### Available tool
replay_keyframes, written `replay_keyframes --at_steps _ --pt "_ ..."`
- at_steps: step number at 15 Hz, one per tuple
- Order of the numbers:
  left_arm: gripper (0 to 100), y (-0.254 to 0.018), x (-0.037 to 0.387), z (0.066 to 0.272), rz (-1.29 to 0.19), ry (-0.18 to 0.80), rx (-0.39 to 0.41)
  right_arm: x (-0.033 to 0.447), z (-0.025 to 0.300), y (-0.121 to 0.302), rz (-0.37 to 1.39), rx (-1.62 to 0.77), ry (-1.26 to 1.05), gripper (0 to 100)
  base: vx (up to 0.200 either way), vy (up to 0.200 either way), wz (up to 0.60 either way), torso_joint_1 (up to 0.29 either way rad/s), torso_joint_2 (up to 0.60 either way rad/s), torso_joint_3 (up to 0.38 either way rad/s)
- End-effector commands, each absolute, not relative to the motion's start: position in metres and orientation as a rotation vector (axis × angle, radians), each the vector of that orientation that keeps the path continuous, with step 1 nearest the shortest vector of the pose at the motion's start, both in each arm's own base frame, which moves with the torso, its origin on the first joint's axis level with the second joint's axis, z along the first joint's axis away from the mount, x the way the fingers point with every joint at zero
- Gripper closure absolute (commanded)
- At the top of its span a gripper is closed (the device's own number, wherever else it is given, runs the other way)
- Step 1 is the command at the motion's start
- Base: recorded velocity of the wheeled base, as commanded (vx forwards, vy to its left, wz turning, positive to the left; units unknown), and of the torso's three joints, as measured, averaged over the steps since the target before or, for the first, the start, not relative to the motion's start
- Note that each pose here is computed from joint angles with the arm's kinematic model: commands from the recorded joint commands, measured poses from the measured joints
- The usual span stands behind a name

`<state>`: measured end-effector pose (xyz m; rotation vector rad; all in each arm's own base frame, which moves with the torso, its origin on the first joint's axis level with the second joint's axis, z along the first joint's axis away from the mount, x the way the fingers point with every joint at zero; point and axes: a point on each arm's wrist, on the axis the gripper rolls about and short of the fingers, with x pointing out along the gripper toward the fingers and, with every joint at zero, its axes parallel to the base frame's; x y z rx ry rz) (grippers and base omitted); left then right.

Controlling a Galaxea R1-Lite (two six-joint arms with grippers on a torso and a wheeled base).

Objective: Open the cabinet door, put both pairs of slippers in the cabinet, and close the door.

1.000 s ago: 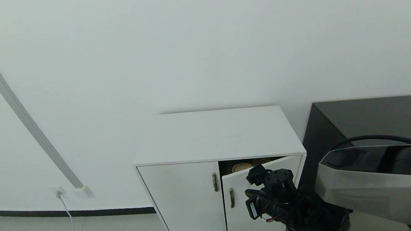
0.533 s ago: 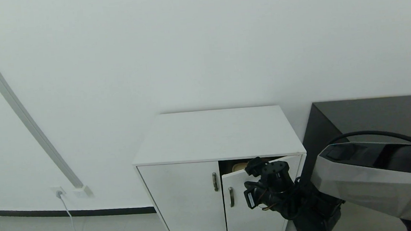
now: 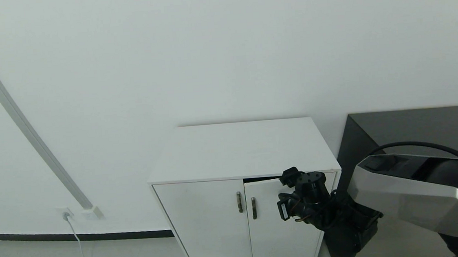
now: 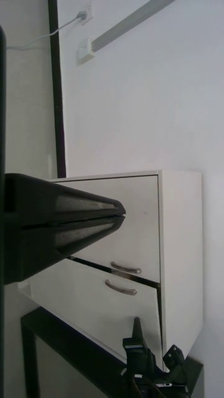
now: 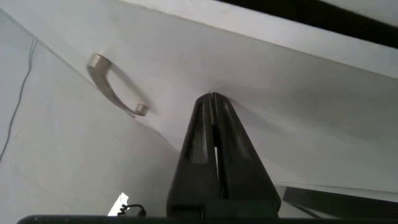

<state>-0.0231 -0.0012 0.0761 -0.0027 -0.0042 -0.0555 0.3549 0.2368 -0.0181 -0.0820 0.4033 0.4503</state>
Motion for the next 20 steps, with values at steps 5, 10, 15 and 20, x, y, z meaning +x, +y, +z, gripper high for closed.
replay_keyframes --at_steps 5,10,15,20 --pt "100 -0.001 -0.023 0.076 -0.055 -0.003 -0.003 0.361 -0.021 0.238 0.445 -0.082 0.408 100 0.0 0.0 0.0 0.0 0.0 0.0" --pt "100 -0.001 -0.023 0.076 -0.055 -0.003 -0.003 0.369 -0.017 0.239 0.437 -0.081 0.409 100 0.0 0.0 0.0 0.0 0.0 0.0" --pt "100 -0.001 -0.023 0.076 -0.055 -0.003 -0.003 0.369 -0.016 0.239 0.437 -0.08 0.406 100 0.0 0.0 0.0 0.0 0.0 0.0" --pt "100 -0.001 -0.023 0.076 -0.055 -0.003 -0.003 0.37 -0.016 0.237 0.431 -0.079 0.407 100 0.0 0.0 0.0 0.0 0.0 0.0"
